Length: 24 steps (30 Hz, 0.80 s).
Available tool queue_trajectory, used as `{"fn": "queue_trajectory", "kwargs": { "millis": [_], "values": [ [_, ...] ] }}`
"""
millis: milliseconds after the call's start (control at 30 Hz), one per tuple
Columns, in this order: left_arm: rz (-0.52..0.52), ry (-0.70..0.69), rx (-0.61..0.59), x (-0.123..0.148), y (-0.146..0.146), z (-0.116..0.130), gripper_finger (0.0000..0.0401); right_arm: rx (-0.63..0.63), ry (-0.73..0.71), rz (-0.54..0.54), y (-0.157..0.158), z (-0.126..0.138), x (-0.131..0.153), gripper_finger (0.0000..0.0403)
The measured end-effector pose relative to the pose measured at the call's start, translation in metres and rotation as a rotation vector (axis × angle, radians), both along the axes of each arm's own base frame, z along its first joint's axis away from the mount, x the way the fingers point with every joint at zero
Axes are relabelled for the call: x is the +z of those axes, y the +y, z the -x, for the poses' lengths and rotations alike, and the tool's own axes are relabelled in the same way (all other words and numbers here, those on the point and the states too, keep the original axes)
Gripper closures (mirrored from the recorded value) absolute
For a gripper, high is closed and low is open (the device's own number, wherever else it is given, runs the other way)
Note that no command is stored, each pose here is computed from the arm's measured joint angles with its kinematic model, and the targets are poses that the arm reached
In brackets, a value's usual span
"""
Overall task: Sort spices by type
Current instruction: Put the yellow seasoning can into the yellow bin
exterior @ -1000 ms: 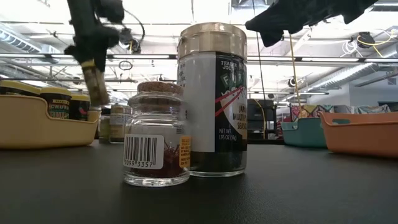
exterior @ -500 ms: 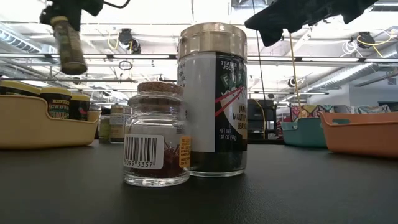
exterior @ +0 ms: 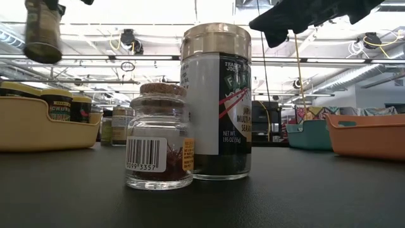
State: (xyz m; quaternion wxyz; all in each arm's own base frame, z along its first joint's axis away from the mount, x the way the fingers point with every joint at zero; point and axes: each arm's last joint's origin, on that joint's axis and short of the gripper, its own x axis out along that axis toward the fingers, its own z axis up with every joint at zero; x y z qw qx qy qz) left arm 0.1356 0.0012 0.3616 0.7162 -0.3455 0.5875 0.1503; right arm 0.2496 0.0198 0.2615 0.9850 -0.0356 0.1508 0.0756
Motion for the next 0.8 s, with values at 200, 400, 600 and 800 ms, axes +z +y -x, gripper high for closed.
{"fn": "queue_trajectory", "kwargs": {
  "millis": [200, 400, 600, 800],
  "values": [
    [0.119, 0.115, -0.007, -0.019, -0.016, -0.002, 0.0167, 0.0, 0.004, 0.0, 0.0, 0.0, 0.0, 0.0402],
    [0.129, 0.24, 0.002, -0.044, -0.024, 0.0, 0.0167, 0.005, 0.004, 0.015, 0.0, 0.0, -0.001, 0.0402],
    [0.129, 0.259, -0.014, -0.05, -0.026, 0.0, 0.0167, 0.006, -0.005, 0.019, 0.0, 0.0, 0.0, 0.0402],
    [0.164, 0.257, -0.024, -0.05, -0.024, 0.0, 0.0167, -0.016, -0.011, 0.027, -0.007, -0.001, 0.001, 0.0402]
  ]
}}
